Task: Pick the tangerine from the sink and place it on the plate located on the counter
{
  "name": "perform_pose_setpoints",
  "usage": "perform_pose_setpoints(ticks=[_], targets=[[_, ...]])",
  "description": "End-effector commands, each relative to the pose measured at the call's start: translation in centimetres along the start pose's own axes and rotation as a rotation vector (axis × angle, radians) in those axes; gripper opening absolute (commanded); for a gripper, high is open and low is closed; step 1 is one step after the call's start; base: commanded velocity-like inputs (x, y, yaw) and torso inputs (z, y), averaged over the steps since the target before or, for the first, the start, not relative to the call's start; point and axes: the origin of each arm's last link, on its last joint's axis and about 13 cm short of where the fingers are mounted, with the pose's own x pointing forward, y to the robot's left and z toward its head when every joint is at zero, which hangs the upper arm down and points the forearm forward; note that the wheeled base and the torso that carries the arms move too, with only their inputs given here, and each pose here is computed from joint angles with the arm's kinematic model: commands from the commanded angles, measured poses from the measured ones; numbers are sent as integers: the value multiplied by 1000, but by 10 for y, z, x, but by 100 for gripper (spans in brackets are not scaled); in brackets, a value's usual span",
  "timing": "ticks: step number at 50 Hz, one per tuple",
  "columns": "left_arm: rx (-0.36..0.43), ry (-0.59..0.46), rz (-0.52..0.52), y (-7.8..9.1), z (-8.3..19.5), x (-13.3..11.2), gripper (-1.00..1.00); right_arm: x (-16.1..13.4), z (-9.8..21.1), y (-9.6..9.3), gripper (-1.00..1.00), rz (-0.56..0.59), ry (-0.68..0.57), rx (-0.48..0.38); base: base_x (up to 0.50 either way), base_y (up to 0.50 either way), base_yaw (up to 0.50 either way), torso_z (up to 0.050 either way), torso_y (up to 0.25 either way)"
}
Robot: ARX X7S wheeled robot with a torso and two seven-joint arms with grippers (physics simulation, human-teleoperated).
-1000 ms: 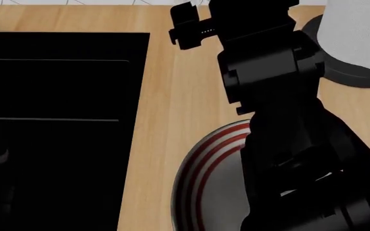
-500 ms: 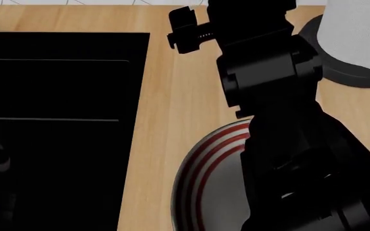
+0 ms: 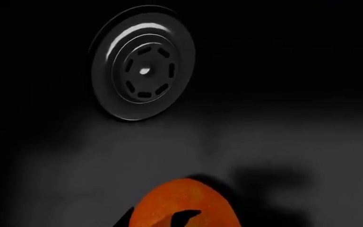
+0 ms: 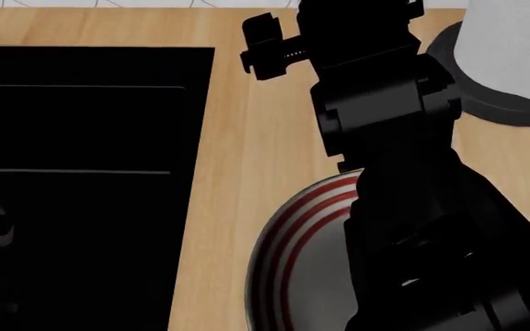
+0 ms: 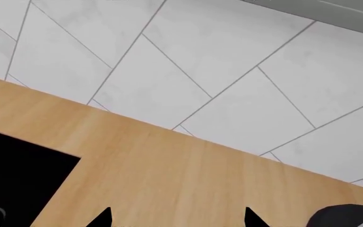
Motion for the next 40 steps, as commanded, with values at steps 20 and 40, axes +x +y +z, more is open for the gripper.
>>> perform_pose_setpoints(ticks=[20, 40], targets=[[-12, -126, -59, 2, 11, -32, -100, 0, 1, -3, 100, -9, -3, 5, 0, 0, 0, 0, 0], [78, -357, -191, -13, 29, -107, -100, -1, -1, -7, 100, -19, 0, 12, 0, 0, 0, 0, 0]])
